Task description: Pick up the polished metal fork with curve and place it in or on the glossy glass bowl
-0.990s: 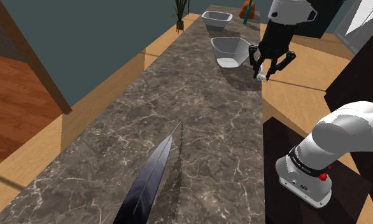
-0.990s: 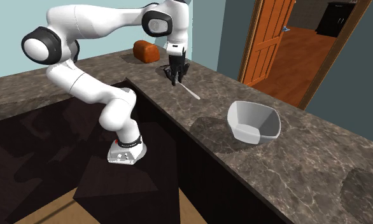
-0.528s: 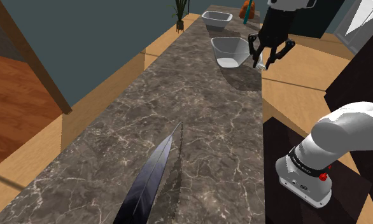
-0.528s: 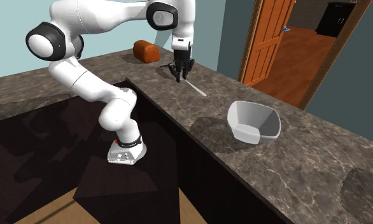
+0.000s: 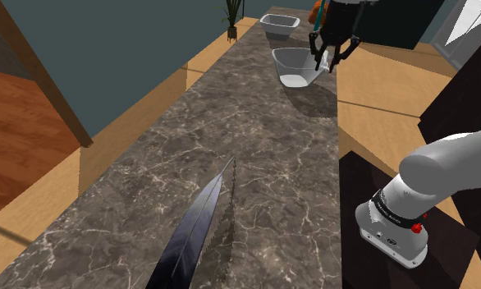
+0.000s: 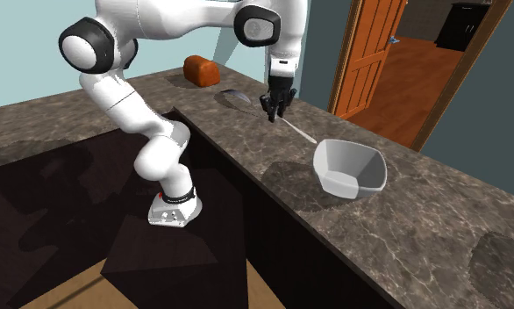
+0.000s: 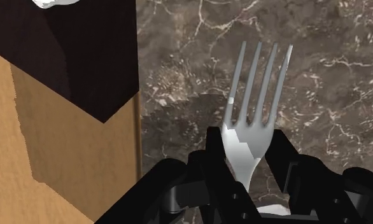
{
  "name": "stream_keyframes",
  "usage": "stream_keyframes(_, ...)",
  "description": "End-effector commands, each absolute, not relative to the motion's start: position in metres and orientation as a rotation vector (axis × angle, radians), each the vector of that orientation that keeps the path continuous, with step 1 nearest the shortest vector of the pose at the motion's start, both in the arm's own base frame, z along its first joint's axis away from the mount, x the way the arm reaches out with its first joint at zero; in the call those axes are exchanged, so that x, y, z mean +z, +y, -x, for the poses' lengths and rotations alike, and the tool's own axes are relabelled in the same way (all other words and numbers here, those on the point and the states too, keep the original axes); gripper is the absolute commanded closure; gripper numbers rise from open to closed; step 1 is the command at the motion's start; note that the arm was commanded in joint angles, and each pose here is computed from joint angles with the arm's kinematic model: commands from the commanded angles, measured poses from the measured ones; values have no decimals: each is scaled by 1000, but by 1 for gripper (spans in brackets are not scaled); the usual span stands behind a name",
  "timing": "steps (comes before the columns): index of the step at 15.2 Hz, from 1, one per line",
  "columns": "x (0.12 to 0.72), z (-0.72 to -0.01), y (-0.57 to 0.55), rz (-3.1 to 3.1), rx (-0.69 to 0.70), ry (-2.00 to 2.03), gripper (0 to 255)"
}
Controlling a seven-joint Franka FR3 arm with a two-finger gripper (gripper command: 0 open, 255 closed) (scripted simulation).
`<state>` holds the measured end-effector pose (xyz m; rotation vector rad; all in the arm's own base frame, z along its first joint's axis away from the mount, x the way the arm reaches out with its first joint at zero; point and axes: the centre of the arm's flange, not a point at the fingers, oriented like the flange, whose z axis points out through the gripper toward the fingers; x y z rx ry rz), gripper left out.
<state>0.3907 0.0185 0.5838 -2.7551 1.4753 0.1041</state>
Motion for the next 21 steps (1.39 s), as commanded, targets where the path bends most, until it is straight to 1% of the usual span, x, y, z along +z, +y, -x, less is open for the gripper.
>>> stream_keyframes(1,586,-412,3,2756,104,1475,255)
stream_keyframes(18,588,-593,-128,2756,104,1475,255)
stream_keyframes(21,572,-593,-128,2756,104,1475,255)
